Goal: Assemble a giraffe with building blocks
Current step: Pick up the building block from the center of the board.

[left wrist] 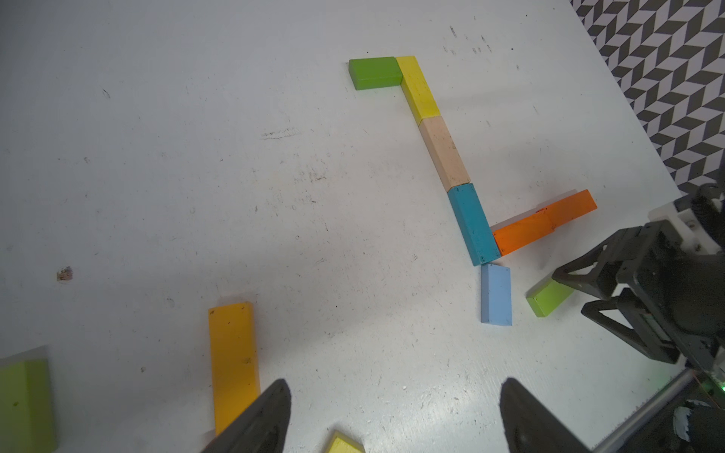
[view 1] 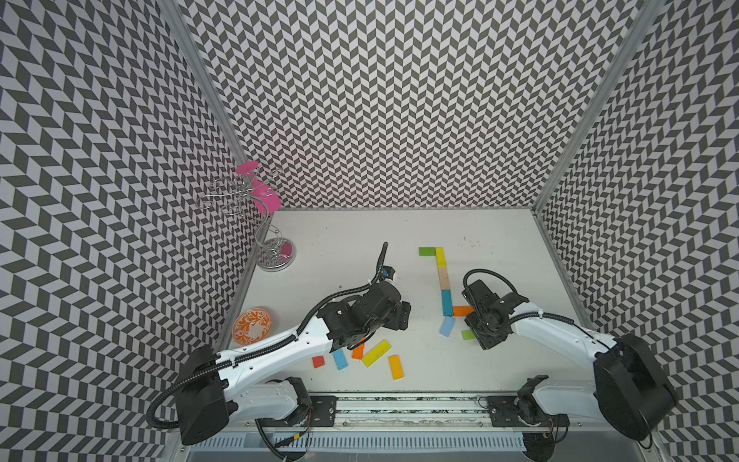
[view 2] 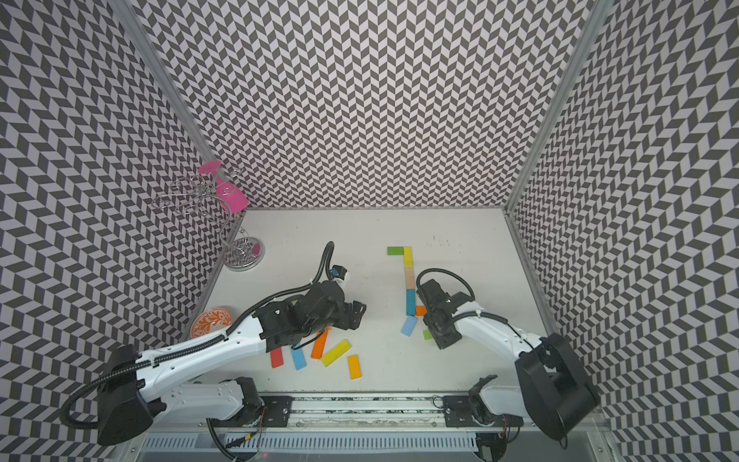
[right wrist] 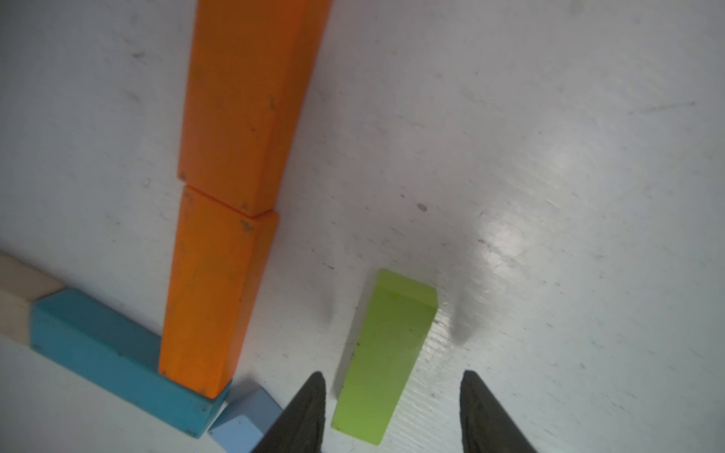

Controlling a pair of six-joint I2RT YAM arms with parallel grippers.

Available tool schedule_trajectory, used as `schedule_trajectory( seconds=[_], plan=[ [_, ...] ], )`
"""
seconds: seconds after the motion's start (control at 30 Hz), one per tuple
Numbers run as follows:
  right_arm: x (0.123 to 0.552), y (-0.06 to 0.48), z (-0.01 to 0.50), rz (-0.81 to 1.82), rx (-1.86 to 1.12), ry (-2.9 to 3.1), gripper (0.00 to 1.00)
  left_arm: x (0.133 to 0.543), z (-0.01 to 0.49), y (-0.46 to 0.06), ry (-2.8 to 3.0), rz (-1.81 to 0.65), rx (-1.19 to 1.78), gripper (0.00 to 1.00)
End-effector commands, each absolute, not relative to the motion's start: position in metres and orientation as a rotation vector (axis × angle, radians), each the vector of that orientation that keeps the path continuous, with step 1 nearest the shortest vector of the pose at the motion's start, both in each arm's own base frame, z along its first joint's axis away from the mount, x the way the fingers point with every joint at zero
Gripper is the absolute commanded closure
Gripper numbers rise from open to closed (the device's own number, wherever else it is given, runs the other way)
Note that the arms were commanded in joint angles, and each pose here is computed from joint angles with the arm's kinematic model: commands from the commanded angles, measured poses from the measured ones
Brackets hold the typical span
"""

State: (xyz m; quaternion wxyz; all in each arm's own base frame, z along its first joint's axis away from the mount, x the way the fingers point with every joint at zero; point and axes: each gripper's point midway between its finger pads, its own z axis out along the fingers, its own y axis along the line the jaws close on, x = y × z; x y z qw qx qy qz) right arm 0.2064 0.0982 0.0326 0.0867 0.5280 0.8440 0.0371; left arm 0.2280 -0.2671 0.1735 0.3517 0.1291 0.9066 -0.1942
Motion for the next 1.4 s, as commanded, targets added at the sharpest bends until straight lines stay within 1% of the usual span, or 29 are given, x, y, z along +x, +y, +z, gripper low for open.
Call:
schedule_trajectory(
  seconds=[0.0, 0.2, 0.43, 0.7, 0.9, 1.03, 1.1, 1.17, 1.37],
  plan=[
    [0.215, 0.099, 0.033, 0.087, 1.574, 2.495, 0.46, 0.233, 0.180, -0.267, 2.314, -0.529, 0.325, 0.15],
    [0.212, 0.094, 0.027, 0.037, 1.595, 2.489, 0.48, 0.237, 0.181, -0.266, 2.307, -0.535, 0.333, 0.15],
    [0.203, 0.088, 0.017, -0.013, 1.612, 2.503, 0.53, 0.242, 0.180, -0.263, 2.302, -0.532, 0.331, 0.15],
    [0.198, 0.079, 0.005, -0.089, 1.609, 2.538, 0.55, 0.242, 0.179, -0.262, 2.300, -0.541, 0.328, 0.15],
    [0.190, 0.069, 0.006, -0.150, 1.584, 2.558, 0.72, 0.241, 0.180, -0.263, 2.294, -0.558, 0.333, 0.15],
    [0.187, 0.057, 0.022, -0.181, 1.524, 2.547, 0.81, 0.242, 0.181, -0.261, 2.288, -0.558, 0.329, 0.15],
    [0.190, 0.047, 0.038, -0.189, 1.462, 2.524, 0.82, 0.242, 0.182, -0.261, 2.284, -0.561, 0.330, 0.15],
    [0.197, 0.039, 0.059, -0.188, 1.351, 2.511, 0.86, 0.242, 0.183, -0.260, 2.279, -0.563, 0.328, 0.15],
    [0.221, 0.020, 0.127, -0.138, 1.103, 2.437, 0.90, 0.244, 0.183, -0.263, 2.268, -0.581, 0.335, 0.15]
  ],
)
